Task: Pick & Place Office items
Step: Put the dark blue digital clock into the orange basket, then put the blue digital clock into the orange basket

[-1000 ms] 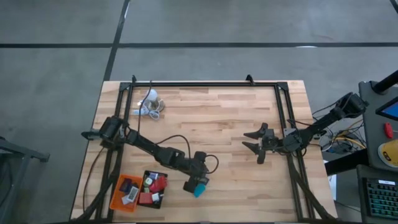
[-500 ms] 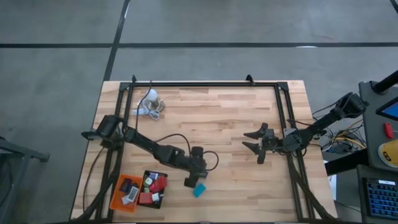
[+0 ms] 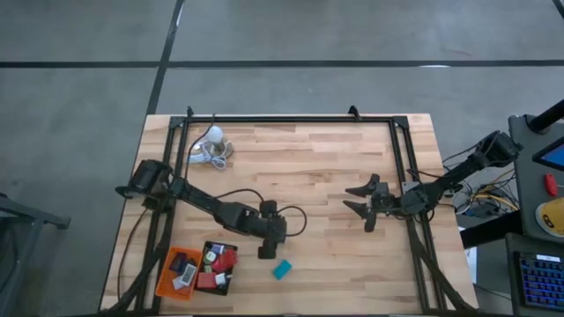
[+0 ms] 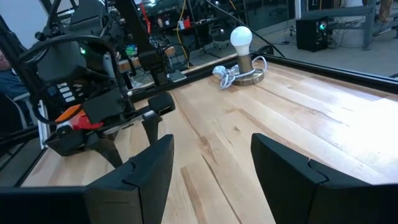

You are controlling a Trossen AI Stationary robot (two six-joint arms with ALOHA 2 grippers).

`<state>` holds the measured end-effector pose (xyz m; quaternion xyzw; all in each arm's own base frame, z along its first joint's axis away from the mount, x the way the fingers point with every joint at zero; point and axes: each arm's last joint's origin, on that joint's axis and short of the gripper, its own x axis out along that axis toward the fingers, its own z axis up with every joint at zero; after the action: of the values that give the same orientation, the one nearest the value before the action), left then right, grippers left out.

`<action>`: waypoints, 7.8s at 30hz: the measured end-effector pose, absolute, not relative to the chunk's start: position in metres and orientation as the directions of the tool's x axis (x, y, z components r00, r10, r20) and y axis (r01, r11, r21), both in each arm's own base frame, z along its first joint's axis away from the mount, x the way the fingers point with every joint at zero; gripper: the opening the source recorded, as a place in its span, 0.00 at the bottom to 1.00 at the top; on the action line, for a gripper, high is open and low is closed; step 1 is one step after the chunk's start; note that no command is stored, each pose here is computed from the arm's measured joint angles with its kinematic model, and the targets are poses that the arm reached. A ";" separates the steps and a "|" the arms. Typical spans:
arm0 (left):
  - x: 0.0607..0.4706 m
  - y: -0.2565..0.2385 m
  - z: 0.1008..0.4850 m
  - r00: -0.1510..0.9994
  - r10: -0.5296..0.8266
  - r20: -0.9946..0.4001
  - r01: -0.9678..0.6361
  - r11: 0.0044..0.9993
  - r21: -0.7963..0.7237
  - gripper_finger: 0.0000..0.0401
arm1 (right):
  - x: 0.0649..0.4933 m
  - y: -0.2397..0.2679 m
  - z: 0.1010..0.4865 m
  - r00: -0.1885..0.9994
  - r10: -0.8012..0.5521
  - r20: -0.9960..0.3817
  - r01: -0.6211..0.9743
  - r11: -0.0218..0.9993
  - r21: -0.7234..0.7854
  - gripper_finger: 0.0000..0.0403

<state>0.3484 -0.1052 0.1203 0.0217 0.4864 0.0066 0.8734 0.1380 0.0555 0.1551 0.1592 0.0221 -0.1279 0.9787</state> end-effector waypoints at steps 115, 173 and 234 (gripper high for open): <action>0.165 -0.179 0.223 0.416 0.304 -0.857 -0.822 0.529 -0.211 0.37 | 0.138 0.056 0.155 0.966 -0.243 -0.085 0.258 0.917 0.305 0.52; 0.141 -0.227 0.231 -0.034 0.231 -0.972 -0.956 0.277 0.099 0.58 | 0.138 0.056 0.155 0.966 -0.243 -0.085 0.258 0.917 0.305 0.52; 0.386 -0.246 0.160 0.383 0.293 -0.876 -0.580 0.814 0.019 0.58 | 0.138 0.056 0.155 0.966 -0.243 -0.084 0.258 0.917 0.306 0.52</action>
<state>0.3862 -0.2463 0.1597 -0.1472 0.4872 0.2666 0.8185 0.1381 0.0555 0.1551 0.1592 0.0221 -0.1280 0.9787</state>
